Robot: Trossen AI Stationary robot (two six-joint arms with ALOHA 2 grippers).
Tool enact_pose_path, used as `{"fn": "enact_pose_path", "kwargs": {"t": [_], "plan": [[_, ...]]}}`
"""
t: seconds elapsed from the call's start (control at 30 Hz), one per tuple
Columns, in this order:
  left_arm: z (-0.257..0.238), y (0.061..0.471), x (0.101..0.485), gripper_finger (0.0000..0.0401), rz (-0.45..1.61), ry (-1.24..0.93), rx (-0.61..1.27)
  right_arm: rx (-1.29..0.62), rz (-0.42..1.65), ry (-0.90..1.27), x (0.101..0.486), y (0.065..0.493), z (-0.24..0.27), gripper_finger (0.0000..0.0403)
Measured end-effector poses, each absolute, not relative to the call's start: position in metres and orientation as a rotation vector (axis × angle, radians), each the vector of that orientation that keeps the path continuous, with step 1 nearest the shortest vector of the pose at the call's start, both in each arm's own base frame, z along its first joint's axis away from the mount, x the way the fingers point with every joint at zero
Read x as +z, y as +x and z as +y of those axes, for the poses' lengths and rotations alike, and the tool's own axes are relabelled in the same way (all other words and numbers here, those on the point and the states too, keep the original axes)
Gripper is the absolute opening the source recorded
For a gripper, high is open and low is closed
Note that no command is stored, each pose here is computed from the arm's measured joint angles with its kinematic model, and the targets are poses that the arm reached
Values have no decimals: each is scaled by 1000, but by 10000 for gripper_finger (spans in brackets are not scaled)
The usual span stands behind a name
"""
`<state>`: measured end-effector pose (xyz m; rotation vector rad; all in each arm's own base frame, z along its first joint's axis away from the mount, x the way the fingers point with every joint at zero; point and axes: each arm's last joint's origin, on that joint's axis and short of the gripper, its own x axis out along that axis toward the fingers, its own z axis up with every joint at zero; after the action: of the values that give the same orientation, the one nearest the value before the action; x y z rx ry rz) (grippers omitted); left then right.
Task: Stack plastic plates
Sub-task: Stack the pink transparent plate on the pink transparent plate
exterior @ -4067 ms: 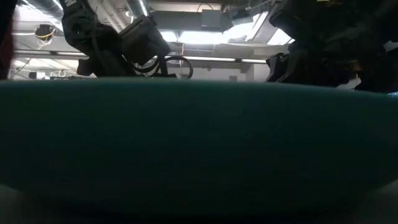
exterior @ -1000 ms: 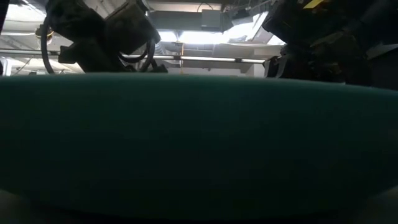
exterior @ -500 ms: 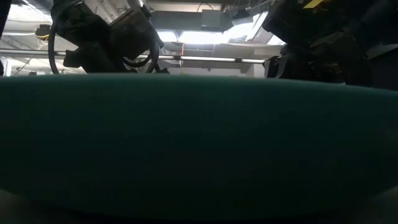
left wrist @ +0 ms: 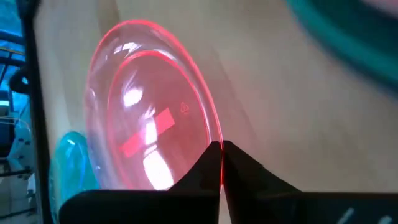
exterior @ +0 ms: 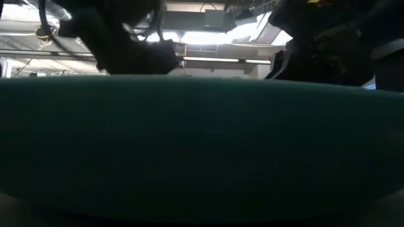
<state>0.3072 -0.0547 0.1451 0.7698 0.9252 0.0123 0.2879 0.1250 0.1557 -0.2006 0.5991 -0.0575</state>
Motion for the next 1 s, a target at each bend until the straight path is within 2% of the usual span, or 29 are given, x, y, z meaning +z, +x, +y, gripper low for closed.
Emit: {"fn": "enact_pose_path", "kwargs": {"t": [0.23, 0.57, 0.8, 1.0], "plan": [[-81, 306, 181, 0, 877, 740, -32, -86, 611, -148, 182, 270, 121, 128], [-133, 305, 211, 0, 755, 671, -275, -150, 579, -177, 210, 236, 132, 128], [-159, 297, 215, 0, 720, 497, -508, -165, 551, -196, 214, 229, 137, 128], [-169, 297, 217, 0, 645, 401, -618, -170, 551, -196, 214, 229, 137, 128]]}}
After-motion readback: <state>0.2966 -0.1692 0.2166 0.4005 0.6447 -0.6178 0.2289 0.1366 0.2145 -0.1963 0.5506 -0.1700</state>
